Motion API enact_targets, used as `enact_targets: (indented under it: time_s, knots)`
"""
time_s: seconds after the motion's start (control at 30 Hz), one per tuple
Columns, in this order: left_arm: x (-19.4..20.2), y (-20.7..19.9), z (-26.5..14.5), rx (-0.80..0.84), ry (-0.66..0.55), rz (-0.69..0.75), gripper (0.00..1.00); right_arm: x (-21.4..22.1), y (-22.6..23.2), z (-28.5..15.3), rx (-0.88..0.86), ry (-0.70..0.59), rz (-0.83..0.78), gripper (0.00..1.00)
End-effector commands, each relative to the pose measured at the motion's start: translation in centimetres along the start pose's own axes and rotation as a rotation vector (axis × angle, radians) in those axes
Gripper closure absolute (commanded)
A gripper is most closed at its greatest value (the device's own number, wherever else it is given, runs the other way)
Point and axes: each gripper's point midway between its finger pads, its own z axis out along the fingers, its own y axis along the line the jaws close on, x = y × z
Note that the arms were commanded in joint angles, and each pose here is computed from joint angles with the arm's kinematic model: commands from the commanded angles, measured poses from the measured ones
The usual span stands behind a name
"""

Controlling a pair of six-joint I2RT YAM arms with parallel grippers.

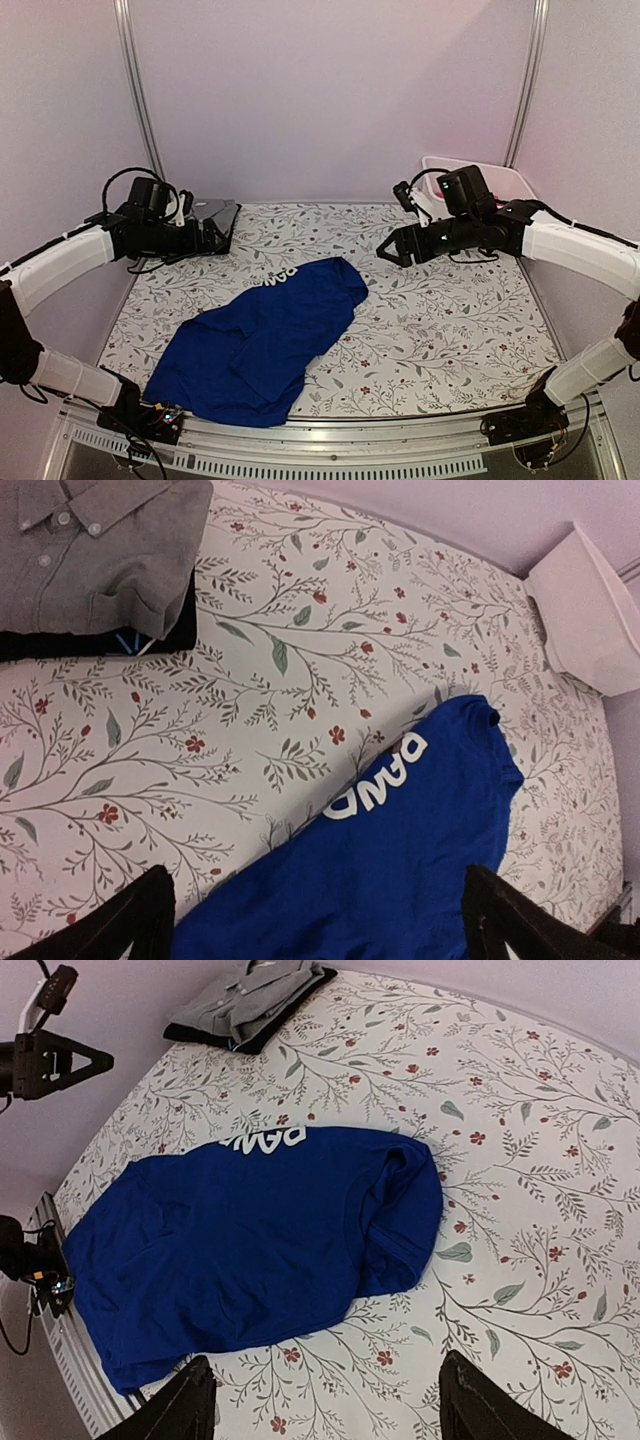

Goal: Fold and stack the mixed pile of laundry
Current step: Place the crumpled T-shirt at the center of the board, then pick up the crumpled T-shirt from the center of the board.

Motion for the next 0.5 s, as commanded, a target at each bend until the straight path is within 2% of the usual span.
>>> enact_targets:
  time_s: [0.0,0.1,0.2,0.33,0.47]
  knots:
    - [5.7,2.0,1.2,-0.059,0.194,-0.099,0.0,3.4,6.4,4.1,-0.241,0.172,-0.21,0.25]
    - [7.8,3.4,1.4,-0.122,0.252,-0.156,0.0,5.0,9.9,7.5,-0.356,0.252,-0.347,0.26]
    - [9.0,4.2,1.6,-0.153,0.283,-0.208,0.0,5.8,12.5,10.4,-0.451,0.305,-0.407,0.26]
    - [10.3,4.4,1.6,-0.169,0.328,-0.238,0.0,9.0,13.3,16.3,-0.491,0.428,-0.371,0.3]
    - [12.0,5.0,1.5,-0.196,0.38,-0.252,0.0,9.3,13.3,19.9,-0.486,0.446,-0.321,0.31]
